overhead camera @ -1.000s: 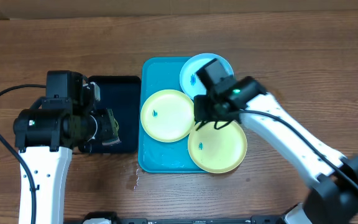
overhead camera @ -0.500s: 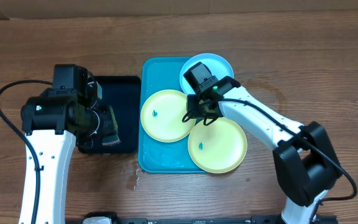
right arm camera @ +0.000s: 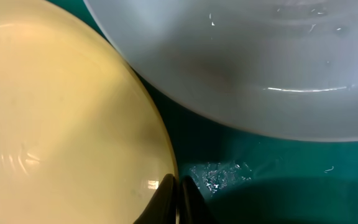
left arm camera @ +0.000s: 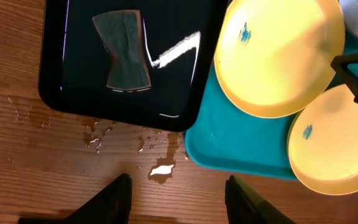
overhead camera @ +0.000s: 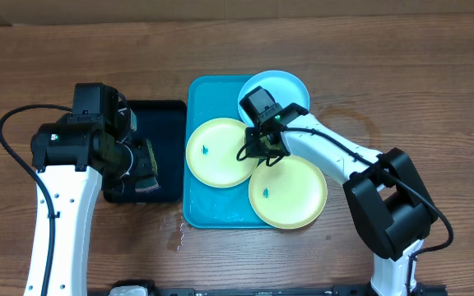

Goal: Clean dirty plates on tray and stack at the side
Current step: 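Reach the right gripper to the yellow plate's rim near the blue plate, then lower the left gripper and grasp the green-and-pink sponge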

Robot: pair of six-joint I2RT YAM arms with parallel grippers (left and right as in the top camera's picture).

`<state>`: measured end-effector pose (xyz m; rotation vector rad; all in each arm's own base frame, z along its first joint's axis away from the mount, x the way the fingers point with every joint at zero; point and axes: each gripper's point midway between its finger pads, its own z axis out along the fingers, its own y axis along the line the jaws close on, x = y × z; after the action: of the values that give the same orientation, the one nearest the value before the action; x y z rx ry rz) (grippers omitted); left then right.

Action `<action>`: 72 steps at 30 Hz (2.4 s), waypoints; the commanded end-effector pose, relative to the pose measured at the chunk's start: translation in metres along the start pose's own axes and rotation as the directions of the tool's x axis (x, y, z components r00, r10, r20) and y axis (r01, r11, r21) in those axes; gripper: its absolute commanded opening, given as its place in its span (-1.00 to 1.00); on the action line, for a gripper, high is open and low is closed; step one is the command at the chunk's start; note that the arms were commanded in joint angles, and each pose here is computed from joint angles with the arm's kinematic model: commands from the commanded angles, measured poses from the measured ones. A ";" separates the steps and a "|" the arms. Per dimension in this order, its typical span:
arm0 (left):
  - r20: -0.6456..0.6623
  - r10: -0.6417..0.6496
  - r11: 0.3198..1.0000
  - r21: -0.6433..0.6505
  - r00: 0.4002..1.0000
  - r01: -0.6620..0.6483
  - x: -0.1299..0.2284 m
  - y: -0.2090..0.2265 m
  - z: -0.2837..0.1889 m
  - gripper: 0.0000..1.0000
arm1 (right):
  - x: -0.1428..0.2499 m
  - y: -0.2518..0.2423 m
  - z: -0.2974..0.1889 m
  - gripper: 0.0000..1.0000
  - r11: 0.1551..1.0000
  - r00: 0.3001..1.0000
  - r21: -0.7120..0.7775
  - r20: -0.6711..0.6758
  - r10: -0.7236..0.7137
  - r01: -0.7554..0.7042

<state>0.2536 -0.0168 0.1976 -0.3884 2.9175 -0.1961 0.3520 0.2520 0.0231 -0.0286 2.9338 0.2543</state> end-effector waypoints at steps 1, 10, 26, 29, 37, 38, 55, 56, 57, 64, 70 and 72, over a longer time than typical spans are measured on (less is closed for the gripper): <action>0.001 -0.007 0.999 -0.038 1.000 0.007 -0.001 0.005 0.004 0.00 | -0.002 -0.002 -0.001 -0.92 1.000 1.000 0.004 0.013 0.007 -0.007; 0.070 -0.132 0.975 -0.170 0.989 0.142 -0.011 0.029 0.004 0.13 | -0.001 -0.002 -0.001 -0.92 1.000 1.000 0.008 0.007 0.006 -0.006; 0.126 -0.132 0.976 -0.156 0.983 0.151 -0.018 0.037 0.082 0.08 | -0.002 -0.002 -0.001 -0.92 1.000 1.000 0.006 0.011 0.005 -0.005; 0.142 -0.131 0.977 -0.148 0.981 0.151 -0.019 0.038 0.091 0.00 | -0.002 -0.001 -0.001 -0.92 1.000 1.000 0.004 0.013 0.005 -0.005; 0.189 -0.103 0.976 -0.169 0.976 0.136 -0.023 0.046 0.110 -0.14 | -0.002 -0.001 -0.001 -0.89 1.000 1.000 0.004 0.014 0.005 -0.005; 0.192 -0.103 0.975 -0.174 0.976 0.137 -0.024 0.047 0.111 -0.17 | -0.002 -0.001 -0.001 -0.89 1.000 1.000 0.004 0.014 0.005 -0.005; 0.038 -0.116 0.961 -0.249 0.993 0.122 -0.014 0.058 0.169 -0.10 | -0.002 -0.001 -0.001 -0.87 1.000 1.000 0.004 0.013 0.005 -0.005; 0.038 -0.116 0.961 -0.249 0.992 0.122 -0.015 0.058 0.172 -0.11 | -0.002 -0.001 -0.001 -0.87 1.000 1.000 0.004 0.014 0.005 -0.005; 0.038 -0.116 0.961 -0.249 0.992 0.122 -0.015 0.058 0.173 -0.10 | -0.002 -0.001 -0.001 -0.86 1.000 1.000 0.004 0.013 0.005 -0.005; 0.062 -0.115 0.963 -0.239 0.991 0.126 -0.023 0.056 0.177 -0.17 | -0.002 -0.001 -0.001 -0.85 1.000 1.000 0.004 0.013 0.005 -0.005; 0.069 -0.137 0.959 -0.242 0.988 0.149 -0.025 0.063 0.176 -0.37 | -0.002 -0.001 -0.001 -0.83 1.000 1.000 0.004 0.013 0.005 -0.005; 0.071 -0.149 0.956 -0.243 0.986 0.162 -0.026 0.067 0.176 -0.39 | -0.002 -0.001 -0.001 -0.82 1.000 1.000 0.004 0.013 0.005 -0.005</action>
<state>0.3005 0.0265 0.0242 -0.6367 2.8619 0.1264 0.3525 0.2524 0.0232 -0.0285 2.9312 0.2560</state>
